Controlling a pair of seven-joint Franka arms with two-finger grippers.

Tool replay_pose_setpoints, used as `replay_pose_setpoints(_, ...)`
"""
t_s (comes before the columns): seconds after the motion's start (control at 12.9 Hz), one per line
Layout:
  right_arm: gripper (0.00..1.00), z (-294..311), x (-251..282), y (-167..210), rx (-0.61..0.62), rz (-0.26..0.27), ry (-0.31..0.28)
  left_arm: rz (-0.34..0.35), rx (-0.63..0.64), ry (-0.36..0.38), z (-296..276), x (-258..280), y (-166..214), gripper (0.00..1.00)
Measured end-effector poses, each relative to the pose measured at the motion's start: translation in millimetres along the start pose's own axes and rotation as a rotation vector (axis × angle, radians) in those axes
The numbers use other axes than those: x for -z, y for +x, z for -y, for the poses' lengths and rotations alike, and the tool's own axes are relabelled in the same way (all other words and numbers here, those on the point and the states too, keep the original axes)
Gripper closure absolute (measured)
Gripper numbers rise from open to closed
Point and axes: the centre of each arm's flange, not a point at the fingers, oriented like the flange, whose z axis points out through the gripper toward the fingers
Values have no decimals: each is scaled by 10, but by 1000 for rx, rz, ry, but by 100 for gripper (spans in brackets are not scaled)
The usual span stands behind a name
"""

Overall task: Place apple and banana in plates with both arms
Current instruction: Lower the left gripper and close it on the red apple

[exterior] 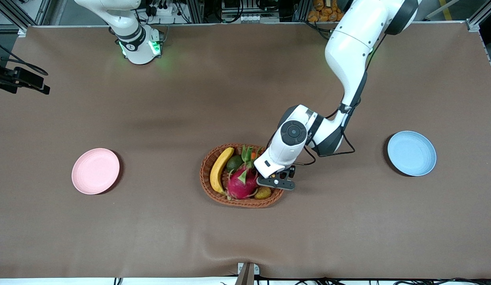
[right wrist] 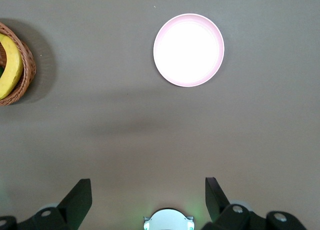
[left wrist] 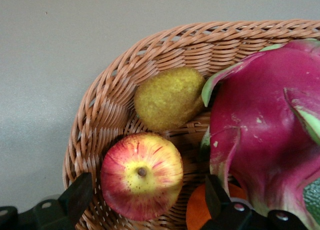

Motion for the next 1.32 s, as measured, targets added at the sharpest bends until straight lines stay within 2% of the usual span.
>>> replay_pose_setpoints(0.62, 0, 1, -6, 5, 1, 1, 0, 13, -1, 10, 29, -127, -27, 4)
replay_pose_setpoints(0.7, 0, 1, -11, 8, 1, 2, 0, 15, -1, 10, 33, -135, -29, 9)
replay_pose_setpoints(0.85, 0, 0, -26, 20, 1, 5, 0, 17, 0, 12, 39, -155, -33, 14)
replay_pose_setpoints(1.01, 0, 1, -39, 30, 2, 8, 0, 18, 0, 12, 43, -165, -34, 13)
replay_pose_setpoints(1.17, 0, 4, -44, 34, 3, 9, 0, 17, 0, 13, 47, -165, -32, 17)
replay_pose_setpoints(1.24, 0, 6, -45, 34, 3, 9, 0, 15, 0, 12, 50, -158, -24, 27)
replay_pose_setpoints(1.32, 0, 8, -45, 34, 4, 9, 0, 12, 1, 11, 54, -148, -14, 29)
